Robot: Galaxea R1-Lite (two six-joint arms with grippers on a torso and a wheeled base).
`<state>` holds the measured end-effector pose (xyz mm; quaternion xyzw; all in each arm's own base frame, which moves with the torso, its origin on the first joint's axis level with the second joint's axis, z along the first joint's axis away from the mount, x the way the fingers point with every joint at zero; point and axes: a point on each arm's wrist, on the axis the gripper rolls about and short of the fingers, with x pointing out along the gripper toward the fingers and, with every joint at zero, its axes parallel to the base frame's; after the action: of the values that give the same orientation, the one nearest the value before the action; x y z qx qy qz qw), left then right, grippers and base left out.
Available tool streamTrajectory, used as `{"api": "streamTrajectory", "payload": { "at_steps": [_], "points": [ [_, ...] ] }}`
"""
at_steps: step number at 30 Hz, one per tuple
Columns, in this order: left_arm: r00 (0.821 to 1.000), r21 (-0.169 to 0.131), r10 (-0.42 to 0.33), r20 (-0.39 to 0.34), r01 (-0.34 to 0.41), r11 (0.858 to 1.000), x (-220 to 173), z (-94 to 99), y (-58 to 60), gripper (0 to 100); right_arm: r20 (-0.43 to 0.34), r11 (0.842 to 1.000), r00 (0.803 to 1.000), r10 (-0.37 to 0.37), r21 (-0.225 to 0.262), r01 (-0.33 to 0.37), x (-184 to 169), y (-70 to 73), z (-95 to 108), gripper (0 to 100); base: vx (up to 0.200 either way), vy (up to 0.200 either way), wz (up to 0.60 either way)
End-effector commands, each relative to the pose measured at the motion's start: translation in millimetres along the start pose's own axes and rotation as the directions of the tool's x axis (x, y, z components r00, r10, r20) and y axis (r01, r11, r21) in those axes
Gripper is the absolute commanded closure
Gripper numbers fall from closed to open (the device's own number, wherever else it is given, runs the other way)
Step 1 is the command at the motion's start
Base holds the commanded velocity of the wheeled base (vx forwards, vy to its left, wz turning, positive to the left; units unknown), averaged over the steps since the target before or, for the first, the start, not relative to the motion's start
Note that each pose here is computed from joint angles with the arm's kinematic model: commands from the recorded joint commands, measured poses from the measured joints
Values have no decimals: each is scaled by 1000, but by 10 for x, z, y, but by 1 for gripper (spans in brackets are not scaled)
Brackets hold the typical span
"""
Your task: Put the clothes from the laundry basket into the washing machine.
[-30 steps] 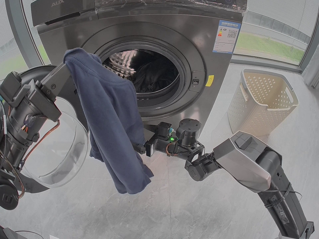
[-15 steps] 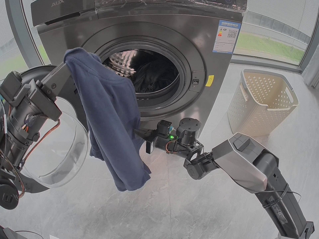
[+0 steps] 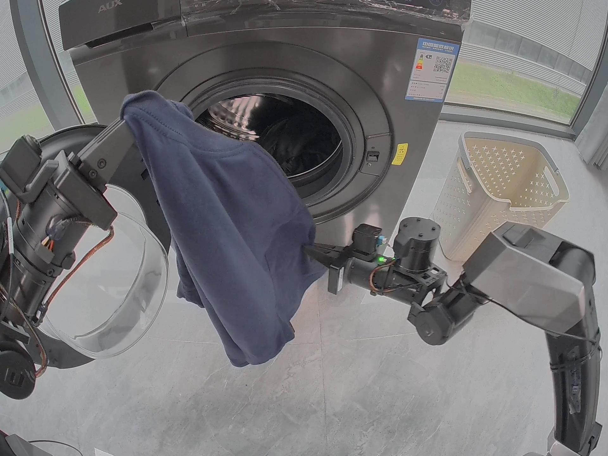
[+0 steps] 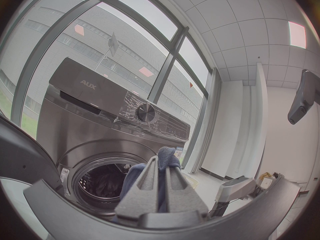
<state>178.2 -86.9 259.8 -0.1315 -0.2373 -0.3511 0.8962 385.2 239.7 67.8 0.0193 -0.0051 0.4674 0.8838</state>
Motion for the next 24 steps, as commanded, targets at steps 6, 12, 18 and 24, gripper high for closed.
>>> {"api": "streamTrajectory", "payload": {
  "at_steps": [6,12,18,24],
  "points": [
    [999,27,41,0,-41,999,-14,14,106,100,204,970,951,-233,-21,242,-994,142,1092,100,0,0,0],
    [999,30,46,7,-46,998,-14,41,112,100,268,950,918,-292,-26,310,-1372,222,1399,100,0,0,0],
    [998,28,60,4,-60,998,-6,27,119,100,326,925,878,-350,-29,380,-1765,318,1629,100,0,0,0],
    [996,19,94,-7,-94,995,37,35,122,100,421,909,824,-379,2,418,-2051,461,1913,100,0,0,0]
  ]
}}
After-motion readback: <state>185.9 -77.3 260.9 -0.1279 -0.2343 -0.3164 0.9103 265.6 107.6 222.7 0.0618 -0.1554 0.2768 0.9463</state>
